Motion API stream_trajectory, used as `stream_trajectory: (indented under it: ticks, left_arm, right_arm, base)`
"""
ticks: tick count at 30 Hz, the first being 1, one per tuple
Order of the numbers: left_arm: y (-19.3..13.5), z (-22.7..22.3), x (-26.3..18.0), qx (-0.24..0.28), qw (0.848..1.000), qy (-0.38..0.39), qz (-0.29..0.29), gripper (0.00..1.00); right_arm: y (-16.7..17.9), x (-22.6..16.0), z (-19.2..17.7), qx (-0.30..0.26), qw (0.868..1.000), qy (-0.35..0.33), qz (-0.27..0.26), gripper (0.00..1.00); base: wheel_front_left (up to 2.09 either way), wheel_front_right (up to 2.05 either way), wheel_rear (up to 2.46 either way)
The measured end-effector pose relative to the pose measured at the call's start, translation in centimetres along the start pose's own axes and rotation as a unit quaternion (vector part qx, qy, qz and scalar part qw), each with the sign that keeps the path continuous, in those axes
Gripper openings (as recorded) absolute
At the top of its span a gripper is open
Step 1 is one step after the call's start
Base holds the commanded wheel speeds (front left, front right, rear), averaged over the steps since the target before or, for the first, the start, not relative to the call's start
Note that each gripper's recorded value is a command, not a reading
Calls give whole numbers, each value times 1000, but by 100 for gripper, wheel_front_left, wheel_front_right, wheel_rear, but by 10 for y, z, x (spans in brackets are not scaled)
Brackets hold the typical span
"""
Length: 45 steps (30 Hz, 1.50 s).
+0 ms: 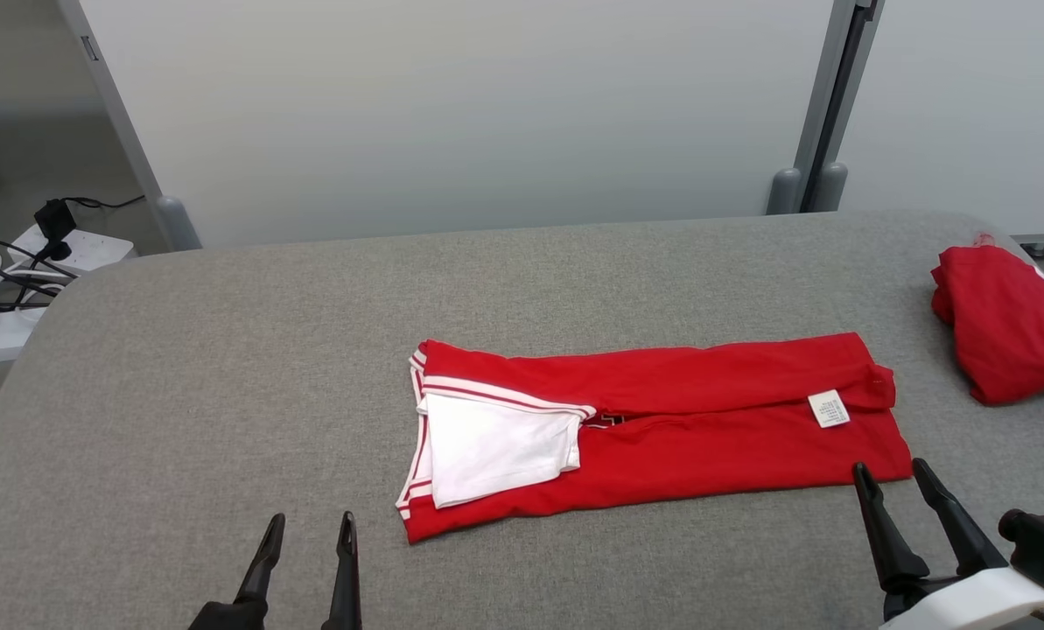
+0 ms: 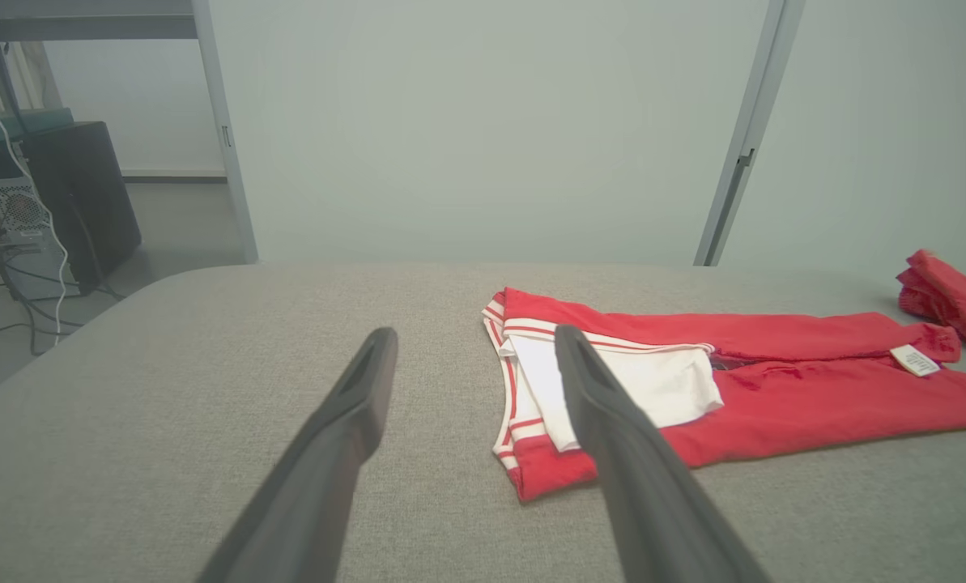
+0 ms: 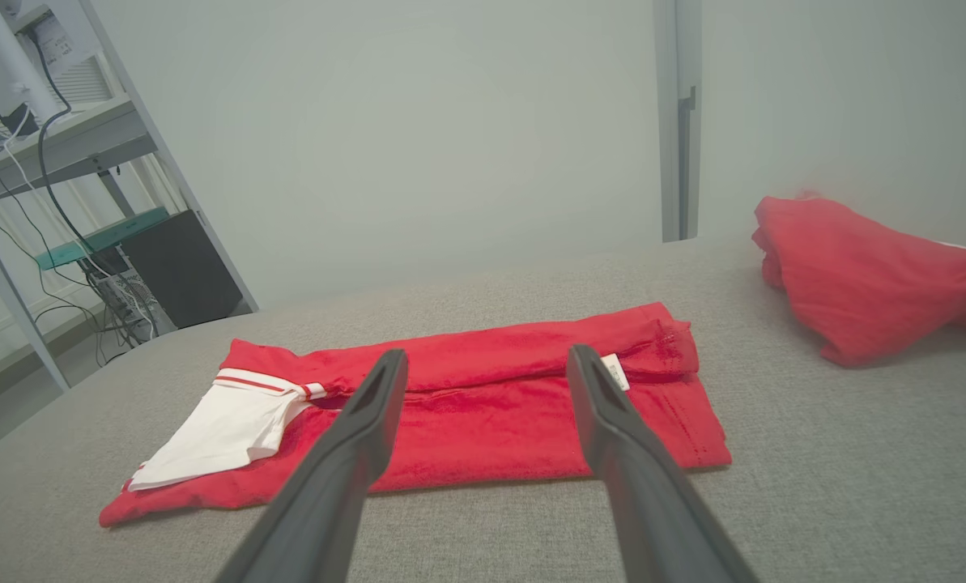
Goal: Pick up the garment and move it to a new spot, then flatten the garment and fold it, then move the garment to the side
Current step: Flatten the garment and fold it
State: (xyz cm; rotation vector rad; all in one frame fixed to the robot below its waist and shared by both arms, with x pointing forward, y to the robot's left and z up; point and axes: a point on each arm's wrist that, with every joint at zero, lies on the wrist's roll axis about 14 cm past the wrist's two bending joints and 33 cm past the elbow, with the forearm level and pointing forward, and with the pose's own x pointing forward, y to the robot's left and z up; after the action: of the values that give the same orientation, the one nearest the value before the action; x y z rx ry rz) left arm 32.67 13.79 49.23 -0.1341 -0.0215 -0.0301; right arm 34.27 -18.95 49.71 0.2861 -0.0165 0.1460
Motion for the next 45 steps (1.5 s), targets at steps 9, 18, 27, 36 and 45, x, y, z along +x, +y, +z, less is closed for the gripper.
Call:
stream_trajectory:
  ticks: [9, 18, 27, 36, 45]
  left_arm:
    - [2, -4, 1, 0, 1000, 7, 2, 100]
    - [-4, -7, 16, -1, 1000, 12, -7, 100]
    - [-7, -16, 37, -4, 1000, 24, -9, 100]
    - [0, -30, 57, 2, 999, 41, -2, 100]
    - [0, -42, 74, 5, 999, 53, -4, 100]
  right_arm:
    - [-3, 4, -7, 1, 1000, 11, -5, 100]
    - [-36, 41, -13, 66, 996, 26, -60, 100]
    - [-76, 83, -30, 85, 987, 89, -106, 100]
    - [-105, 112, -69, 79, 972, 166, -144, 100]
    - [-127, 118, -103, 80, 957, 212, -180, 100]
  base:
    - [0, 0, 0]
    - [0, 0, 0]
    - [0, 0, 0]
    - [0, 0, 0]
    - [0, 0, 0]
